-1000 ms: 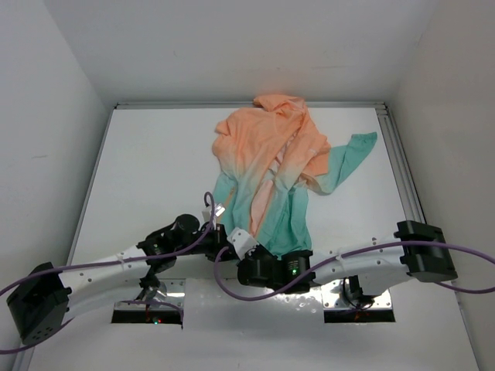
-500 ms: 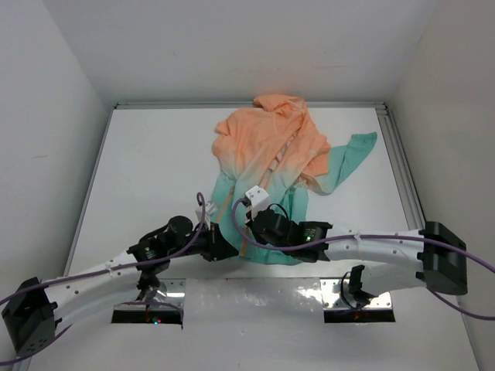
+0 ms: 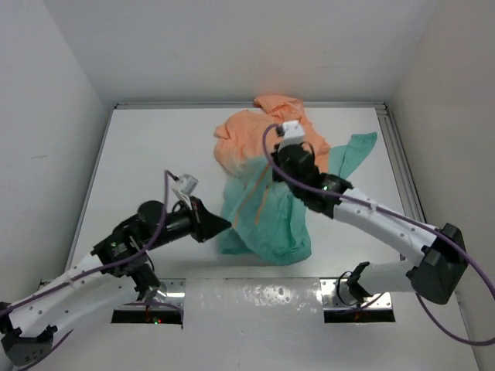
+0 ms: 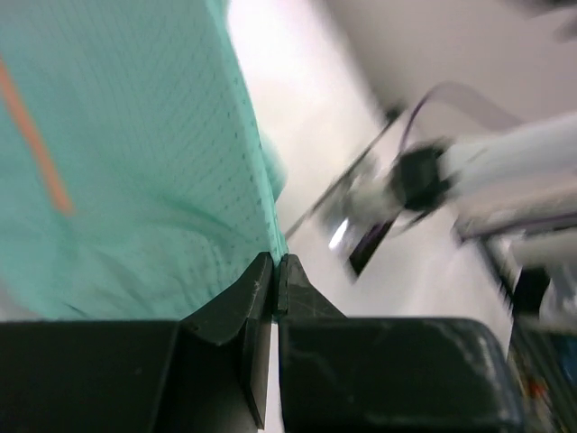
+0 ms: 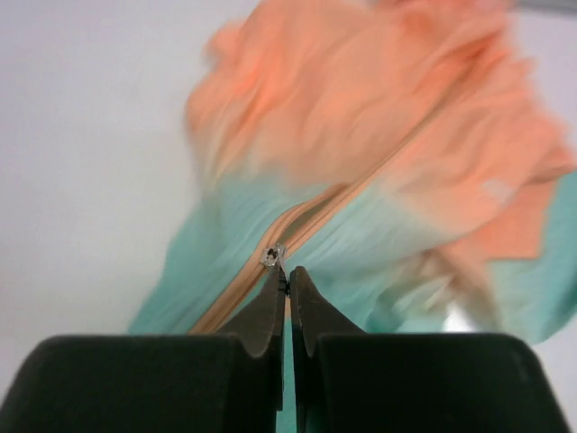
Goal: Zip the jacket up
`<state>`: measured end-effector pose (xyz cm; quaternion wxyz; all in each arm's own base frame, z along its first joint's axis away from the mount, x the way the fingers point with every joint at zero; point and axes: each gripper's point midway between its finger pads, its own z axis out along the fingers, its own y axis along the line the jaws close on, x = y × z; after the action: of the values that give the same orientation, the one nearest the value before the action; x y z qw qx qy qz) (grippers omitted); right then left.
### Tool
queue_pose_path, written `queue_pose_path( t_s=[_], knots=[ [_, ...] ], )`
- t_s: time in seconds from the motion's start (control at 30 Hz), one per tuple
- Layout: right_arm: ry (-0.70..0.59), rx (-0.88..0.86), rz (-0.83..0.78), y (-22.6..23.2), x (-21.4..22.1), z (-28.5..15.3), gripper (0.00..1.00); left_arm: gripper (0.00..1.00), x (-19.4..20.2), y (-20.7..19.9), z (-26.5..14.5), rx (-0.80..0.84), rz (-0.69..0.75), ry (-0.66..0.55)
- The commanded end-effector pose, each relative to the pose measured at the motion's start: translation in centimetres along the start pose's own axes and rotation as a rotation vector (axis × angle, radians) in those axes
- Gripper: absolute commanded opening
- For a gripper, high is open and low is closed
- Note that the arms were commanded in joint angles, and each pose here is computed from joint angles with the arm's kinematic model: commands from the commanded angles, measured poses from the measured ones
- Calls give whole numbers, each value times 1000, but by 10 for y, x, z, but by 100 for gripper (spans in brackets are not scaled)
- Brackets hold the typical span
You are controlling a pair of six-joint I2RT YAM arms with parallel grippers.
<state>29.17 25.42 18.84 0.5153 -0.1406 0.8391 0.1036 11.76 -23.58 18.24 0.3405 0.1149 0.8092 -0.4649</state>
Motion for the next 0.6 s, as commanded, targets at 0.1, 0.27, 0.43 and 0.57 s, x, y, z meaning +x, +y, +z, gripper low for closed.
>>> queue_pose_path(
  t_s=[0.1, 0.27, 0.43, 0.57],
  knots=[
    [-205, 538, 310, -192, -120, 26, 0, 0, -132, -65, -118, -85, 147, -423],
    [-232, 691, 545, -307, -169, 28, 0, 0, -180, -60, -242, -181, 51, -811],
    [-224, 827, 523, -351, -195, 18, 0, 0, -180, -41, -299, -213, -47, -990],
    [-257, 883, 534, -364, -207, 6, 0, 0, -178, -31, -301, -268, -61, -993]
  ],
)
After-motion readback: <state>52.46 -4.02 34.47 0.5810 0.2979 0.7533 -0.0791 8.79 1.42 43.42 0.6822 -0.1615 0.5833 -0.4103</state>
